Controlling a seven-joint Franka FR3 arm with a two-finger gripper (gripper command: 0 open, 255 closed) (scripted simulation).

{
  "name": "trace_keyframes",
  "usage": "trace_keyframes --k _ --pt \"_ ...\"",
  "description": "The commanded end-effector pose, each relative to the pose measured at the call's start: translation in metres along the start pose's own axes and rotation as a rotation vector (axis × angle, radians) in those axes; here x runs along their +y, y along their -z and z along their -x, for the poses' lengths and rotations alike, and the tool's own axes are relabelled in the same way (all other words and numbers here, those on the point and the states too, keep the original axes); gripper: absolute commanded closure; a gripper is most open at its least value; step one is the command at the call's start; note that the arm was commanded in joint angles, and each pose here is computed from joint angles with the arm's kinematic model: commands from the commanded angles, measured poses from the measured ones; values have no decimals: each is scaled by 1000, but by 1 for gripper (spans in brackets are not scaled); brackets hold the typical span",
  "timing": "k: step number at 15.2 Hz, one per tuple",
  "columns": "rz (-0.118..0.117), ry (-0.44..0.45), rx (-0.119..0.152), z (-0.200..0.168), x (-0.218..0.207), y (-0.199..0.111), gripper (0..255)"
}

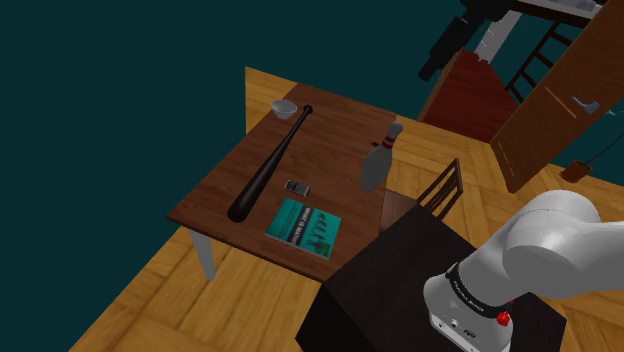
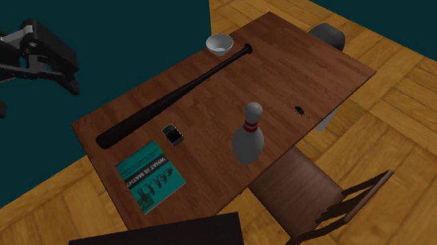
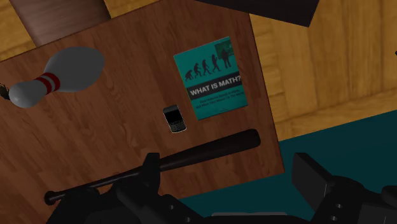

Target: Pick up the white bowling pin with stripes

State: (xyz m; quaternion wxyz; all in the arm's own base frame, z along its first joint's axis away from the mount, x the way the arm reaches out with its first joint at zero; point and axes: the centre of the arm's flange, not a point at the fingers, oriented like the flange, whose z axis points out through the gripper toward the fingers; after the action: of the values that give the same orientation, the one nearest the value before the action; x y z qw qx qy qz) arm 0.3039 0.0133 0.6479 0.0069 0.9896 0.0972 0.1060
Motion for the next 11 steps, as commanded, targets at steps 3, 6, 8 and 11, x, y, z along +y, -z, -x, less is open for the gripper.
trace_keyframes --k 3,6,8,11 --pt "-5 -2 -7 -3 21 -16 0" --pt "-13 -4 -17 -8 53 -41 0" --pt "-18 -6 -23 -11 74 -58 0" --pt "-26 -9 -33 -15 106 -84 0"
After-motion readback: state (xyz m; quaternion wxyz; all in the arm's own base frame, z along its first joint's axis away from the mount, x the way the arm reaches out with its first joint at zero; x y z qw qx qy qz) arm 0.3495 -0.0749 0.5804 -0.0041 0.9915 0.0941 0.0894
